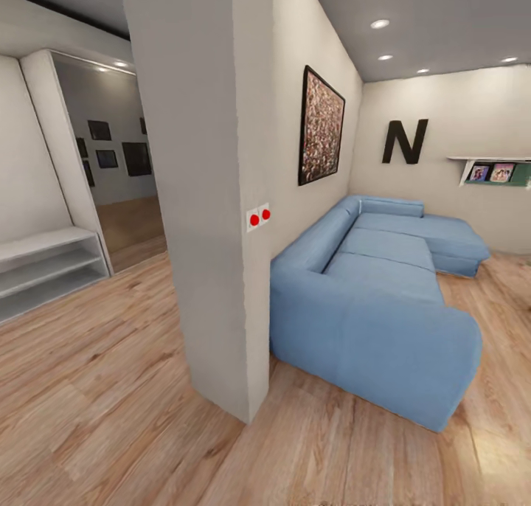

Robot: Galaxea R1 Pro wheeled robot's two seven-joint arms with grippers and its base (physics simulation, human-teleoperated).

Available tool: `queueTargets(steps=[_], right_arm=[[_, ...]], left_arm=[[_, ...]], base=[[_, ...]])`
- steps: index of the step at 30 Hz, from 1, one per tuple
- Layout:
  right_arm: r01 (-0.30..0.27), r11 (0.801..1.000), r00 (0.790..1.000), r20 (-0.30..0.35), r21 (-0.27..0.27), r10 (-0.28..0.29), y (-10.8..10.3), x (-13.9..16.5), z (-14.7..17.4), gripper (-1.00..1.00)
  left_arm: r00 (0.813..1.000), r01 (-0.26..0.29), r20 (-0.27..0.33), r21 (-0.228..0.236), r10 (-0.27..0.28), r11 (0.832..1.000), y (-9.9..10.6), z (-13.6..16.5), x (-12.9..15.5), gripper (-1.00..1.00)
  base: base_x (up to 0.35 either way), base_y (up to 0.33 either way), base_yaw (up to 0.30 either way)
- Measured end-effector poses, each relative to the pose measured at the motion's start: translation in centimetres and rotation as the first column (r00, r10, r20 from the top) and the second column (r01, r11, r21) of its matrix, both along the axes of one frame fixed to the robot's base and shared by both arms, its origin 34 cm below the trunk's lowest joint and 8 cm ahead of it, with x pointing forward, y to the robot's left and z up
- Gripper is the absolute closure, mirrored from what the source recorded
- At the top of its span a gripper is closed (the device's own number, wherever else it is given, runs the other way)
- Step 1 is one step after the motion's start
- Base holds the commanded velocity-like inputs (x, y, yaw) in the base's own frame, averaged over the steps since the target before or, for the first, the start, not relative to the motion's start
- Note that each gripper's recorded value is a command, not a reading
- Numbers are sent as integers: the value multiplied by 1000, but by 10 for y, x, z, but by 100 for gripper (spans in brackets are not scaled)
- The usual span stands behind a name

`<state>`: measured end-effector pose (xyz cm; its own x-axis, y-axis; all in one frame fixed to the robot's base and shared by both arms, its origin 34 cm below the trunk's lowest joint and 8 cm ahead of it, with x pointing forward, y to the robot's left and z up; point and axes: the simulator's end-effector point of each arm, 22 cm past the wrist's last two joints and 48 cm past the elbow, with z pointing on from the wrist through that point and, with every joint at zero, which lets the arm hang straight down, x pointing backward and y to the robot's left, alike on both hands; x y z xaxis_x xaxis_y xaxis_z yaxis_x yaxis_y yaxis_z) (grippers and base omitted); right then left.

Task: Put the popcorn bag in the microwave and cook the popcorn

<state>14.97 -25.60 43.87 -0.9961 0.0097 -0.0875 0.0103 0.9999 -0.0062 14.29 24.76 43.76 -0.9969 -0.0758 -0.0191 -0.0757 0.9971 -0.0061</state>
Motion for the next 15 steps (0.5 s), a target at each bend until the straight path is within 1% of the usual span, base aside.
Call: queueTargets(steps=[15], right_arm=[[10,1000,1000,7,-1,-10,0,3,0,-100]], left_arm=[[1000,0,7,0,0,1000,0,0,3,-100]], base=[[0,0,-288]])
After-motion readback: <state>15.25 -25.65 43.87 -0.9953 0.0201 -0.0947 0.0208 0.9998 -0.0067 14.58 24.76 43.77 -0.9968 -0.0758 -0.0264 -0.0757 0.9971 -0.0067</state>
